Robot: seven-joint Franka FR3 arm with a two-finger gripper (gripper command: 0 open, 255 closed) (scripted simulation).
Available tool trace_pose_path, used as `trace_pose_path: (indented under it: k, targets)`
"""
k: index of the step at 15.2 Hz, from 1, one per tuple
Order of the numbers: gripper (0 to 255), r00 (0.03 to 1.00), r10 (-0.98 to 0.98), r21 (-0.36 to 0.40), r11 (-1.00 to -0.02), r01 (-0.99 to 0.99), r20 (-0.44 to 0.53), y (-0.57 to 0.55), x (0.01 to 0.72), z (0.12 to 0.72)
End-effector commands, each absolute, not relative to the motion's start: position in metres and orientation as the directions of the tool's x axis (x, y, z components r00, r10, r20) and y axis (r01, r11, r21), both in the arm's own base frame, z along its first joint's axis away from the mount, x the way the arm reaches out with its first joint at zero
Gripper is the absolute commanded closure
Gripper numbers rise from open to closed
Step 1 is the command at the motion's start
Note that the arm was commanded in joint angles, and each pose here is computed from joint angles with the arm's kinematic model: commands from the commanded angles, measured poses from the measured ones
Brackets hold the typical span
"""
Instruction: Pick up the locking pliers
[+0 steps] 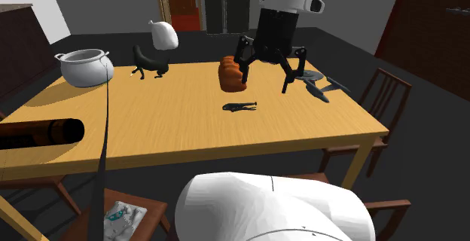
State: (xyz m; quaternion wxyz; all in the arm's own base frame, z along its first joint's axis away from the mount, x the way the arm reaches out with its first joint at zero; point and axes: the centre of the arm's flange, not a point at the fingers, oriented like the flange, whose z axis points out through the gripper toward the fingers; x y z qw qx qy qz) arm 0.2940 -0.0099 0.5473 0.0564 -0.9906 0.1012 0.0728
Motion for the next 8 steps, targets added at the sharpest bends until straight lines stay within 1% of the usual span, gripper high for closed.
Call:
trace_pose_path:
  k: [1,8]
  targets:
    - [0,0.969,-0.192,-0.097,-0.973,-0.209,-0.156,-0.010,0.294,0.547]
    - [0,0.910,-0.379,-0.083,-0.915,-0.396,-0.165,0.038,0.353,0.499]
